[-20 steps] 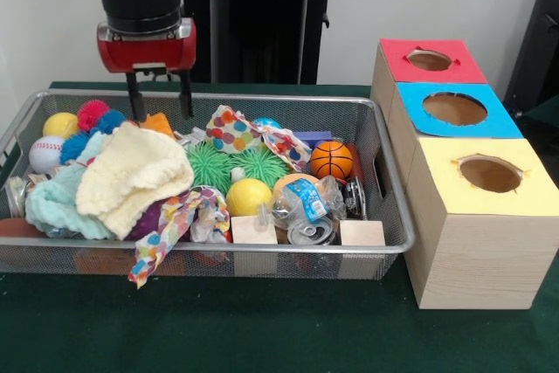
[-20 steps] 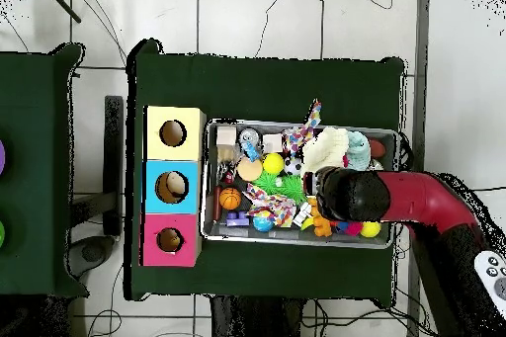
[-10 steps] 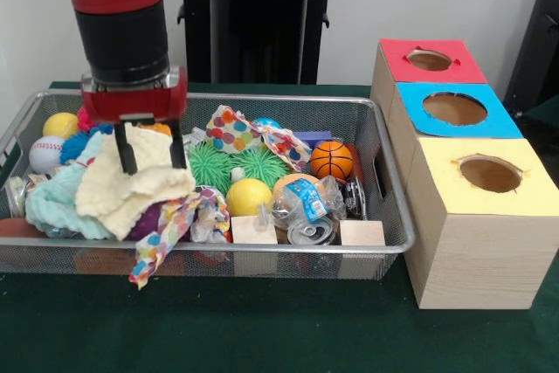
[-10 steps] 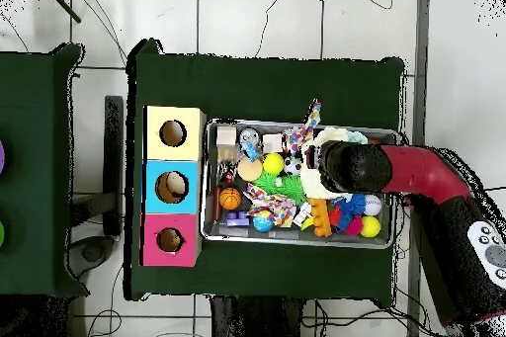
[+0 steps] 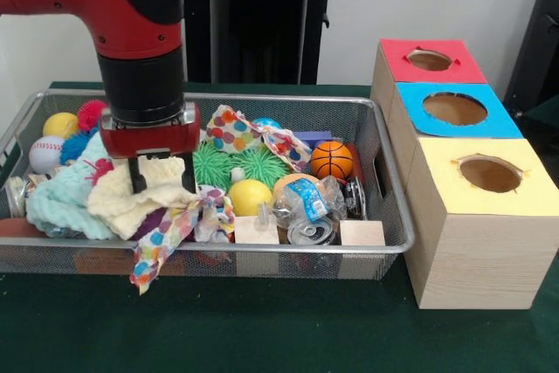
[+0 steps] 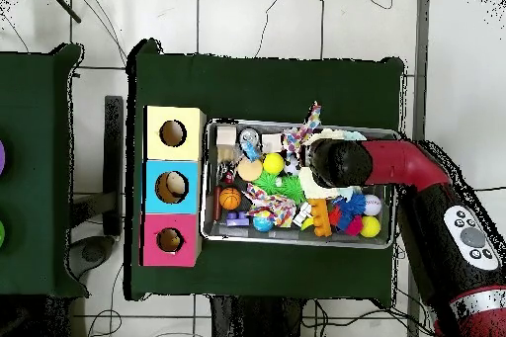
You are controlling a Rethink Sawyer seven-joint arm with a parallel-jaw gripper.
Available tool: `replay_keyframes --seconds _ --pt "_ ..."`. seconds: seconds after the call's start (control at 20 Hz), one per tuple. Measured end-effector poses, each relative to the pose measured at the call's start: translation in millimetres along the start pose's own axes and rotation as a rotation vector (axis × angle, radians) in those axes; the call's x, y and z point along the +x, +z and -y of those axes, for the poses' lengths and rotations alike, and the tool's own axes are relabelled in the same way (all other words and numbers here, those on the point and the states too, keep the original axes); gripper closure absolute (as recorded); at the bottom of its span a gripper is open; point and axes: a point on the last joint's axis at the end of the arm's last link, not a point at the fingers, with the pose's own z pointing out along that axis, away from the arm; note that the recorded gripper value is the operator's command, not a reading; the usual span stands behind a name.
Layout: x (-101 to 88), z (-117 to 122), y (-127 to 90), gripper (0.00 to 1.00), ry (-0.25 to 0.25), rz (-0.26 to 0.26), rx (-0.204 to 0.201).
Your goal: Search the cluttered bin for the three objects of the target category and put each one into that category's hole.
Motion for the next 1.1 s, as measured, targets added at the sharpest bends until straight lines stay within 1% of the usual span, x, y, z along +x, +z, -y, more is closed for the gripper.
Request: replay_keyframes --seconds 0.25,0.45,0.5,0.55,0.65,0.7,0.75,0.8,0.9,1.0,1.05,1.1 --pt "3.2 -6.6 1.1 0.00 -0.023 -0.010 0.010" --pt "18.0 -28.0 1.7 0.00 -0.065 -0.046 0.019" --pt "24.2 -37.2 1.8 0.00 -0.083 -0.056 0.022" --pt "34.8 -53.6 2.4 0.00 -0.111 -0.068 0.028" --pt "46.7 -73.1 4.3 0.00 -0.138 -0.077 0.033" --pt "49.3 -78.0 4.8 0.00 -0.144 -0.077 0.034" --pt "54.5 -88.0 6.1 0.00 -0.155 -0.077 0.036" --pt "65.1 -109.8 9.9 0.00 -0.172 -0.072 0.035" --pt "78.0 -139.9 15.9 0.00 -0.179 -0.059 0.028" --pt "86.4 -161.9 20.1 0.00 -0.175 -0.046 0.019" --pt "94.5 -183.7 23.9 0.00 -0.162 -0.033 0.007" --pt "97.7 -192.3 25.1 0.00 -0.156 -0.029 0.004"
